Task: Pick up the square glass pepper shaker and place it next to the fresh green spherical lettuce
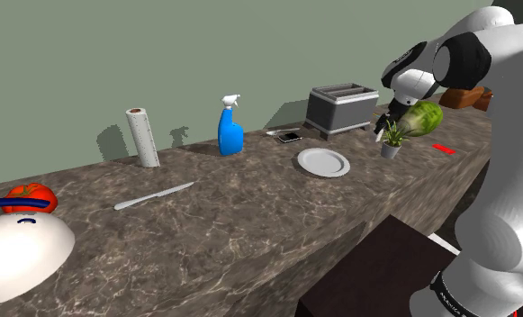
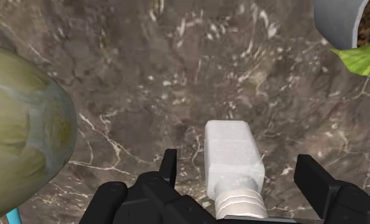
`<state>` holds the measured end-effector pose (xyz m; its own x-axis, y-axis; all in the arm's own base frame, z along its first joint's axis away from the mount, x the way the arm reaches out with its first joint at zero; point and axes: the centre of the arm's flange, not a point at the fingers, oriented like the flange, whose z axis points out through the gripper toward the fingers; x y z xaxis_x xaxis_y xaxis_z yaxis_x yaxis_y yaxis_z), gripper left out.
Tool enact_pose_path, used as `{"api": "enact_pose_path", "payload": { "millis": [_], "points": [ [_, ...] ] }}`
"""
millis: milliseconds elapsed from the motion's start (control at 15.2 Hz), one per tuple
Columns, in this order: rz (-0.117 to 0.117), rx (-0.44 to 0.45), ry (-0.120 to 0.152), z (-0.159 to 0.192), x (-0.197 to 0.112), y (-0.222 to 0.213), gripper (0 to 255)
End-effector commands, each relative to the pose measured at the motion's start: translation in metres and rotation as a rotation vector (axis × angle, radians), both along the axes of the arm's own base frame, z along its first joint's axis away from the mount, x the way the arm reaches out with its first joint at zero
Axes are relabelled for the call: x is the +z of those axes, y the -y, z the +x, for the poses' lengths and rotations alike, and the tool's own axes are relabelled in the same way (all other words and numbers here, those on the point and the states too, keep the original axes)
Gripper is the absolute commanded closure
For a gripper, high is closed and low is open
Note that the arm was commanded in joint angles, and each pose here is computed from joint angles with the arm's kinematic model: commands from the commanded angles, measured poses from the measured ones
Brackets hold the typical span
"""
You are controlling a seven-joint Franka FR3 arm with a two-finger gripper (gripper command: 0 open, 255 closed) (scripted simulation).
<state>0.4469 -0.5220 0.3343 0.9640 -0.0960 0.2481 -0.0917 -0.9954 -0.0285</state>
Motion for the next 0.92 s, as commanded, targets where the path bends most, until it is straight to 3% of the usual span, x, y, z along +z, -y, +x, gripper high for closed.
{"api": "enact_pose_path", "payload": {
  "millis": [0, 66, 330, 858],
  "points": [
    [0.000, 0.000, 0.000, 0.000, 0.000, 0.000, 0],
    [0.000, 0.000, 0.000, 0.000, 0.000, 0.000, 0],
    [0.000, 0.000, 0.000, -0.012, 0.048, 0.000, 0],
    [0.000, 0.000, 0.000, -0.012, 0.048, 0.000, 0]
  ]
}}
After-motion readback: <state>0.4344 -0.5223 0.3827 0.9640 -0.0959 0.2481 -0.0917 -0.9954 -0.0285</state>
